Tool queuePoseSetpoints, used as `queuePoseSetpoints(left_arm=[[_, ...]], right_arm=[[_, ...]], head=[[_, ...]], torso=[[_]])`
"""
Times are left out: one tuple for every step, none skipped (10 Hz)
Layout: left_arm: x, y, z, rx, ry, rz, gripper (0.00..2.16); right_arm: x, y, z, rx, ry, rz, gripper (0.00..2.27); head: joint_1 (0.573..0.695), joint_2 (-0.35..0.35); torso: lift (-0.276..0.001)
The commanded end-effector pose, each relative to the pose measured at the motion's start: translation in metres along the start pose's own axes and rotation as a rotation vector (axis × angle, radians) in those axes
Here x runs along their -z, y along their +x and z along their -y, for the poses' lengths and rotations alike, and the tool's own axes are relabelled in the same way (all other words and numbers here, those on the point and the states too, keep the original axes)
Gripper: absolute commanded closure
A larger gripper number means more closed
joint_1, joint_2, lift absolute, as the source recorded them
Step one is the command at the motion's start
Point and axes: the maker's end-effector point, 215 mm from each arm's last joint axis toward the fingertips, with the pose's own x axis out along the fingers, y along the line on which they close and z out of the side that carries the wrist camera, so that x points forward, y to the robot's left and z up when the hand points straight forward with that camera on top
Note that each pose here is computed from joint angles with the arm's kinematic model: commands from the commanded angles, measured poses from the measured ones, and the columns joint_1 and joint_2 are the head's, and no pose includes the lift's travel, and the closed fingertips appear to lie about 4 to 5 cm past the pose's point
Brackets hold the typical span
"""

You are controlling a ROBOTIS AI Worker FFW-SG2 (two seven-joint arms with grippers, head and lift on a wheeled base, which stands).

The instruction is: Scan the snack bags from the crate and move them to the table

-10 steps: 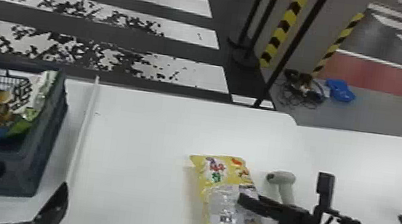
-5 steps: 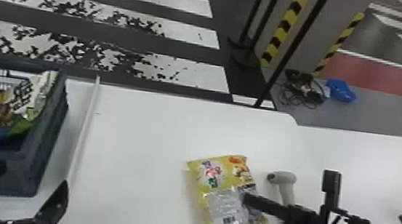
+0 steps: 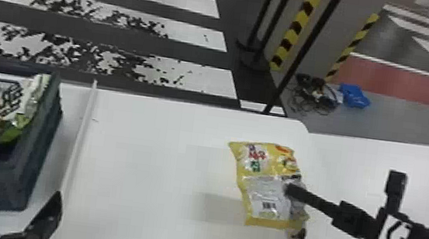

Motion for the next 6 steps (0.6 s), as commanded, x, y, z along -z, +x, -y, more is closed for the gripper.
queuePoseSetpoints(left_arm=[[0.002, 0.0, -0.001, 0.001, 0.0, -0.004, 0.03], [0.002, 0.0, -0.001, 0.0, -0.002, -0.004, 0.03], [0.005, 0.001, -0.002, -0.002, -0.006, -0.008, 0.03], [0.009, 0.003, -0.003, -0.004, -0.011, -0.011, 0.03], [0.01, 0.005, -0.002, -0.001, -0.014, -0.007, 0.03], [0.011, 0.007, 0.001, 0.004, -0.016, -0.004, 0.03]], right_arm=[[-0.04, -0.028, 0.03, 0.06, 0.021, 0.089, 2.24], [-0.07, -0.05, 0.064, 0.132, 0.024, 0.176, 2.24], [-0.094, -0.072, 0.1, 0.219, 0.021, 0.261, 2.24], [-0.114, -0.091, 0.131, 0.317, -0.002, 0.341, 2.24], [-0.126, -0.108, 0.158, 0.414, -0.017, 0.399, 2.24], [-0.131, -0.121, 0.186, 0.532, -0.034, 0.442, 2.24]], head=[[0.695, -0.341], [0.695, -0.35], [0.695, -0.35], [0.695, -0.35], [0.695, -0.35], [0.695, -0.35]], torso=[[-0.095], [-0.095], [-0.095], [-0.095], [-0.095], [-0.095]])
